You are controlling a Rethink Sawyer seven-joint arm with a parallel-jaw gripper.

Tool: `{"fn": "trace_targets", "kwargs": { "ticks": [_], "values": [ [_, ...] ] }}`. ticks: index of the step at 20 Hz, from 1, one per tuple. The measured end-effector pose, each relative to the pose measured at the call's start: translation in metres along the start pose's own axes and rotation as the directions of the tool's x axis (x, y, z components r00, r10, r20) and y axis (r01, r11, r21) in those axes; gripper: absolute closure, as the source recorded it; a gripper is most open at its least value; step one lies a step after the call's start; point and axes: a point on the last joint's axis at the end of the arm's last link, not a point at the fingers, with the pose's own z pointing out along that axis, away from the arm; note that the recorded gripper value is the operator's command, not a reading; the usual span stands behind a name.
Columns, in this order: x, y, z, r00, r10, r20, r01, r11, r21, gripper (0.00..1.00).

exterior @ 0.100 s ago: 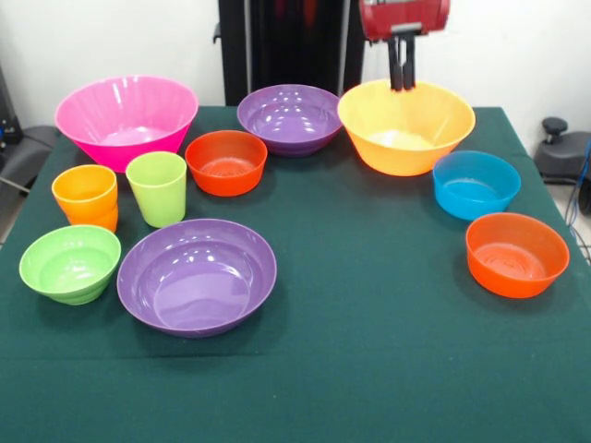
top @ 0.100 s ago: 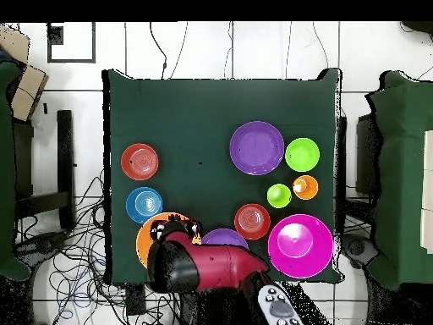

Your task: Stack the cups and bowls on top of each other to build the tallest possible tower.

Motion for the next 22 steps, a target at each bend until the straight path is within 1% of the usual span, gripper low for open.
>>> {"fn": "trace_targets", "kwargs": {
  "ticks": [2, 8, 9, 22],
  "values": [
    [0.0, -0.003, 0.011, 1.0, -0.003, 0.009, 0.003, 0.9999, -0.01, 1.0],
    [0.009, -0.008, 0.022, 0.9999, -0.012, -0.011, 0.012, 0.9997, -0.022, 1.0],
    [0.012, -0.012, 0.024, 0.9998, -0.01, -0.018, 0.01, 0.9997, -0.024, 0.0],
    [0.013, -0.013, 0.025, 0.9997, -0.006, -0.023, 0.005, 0.9997, -0.025, 0.0]
  ]
}}
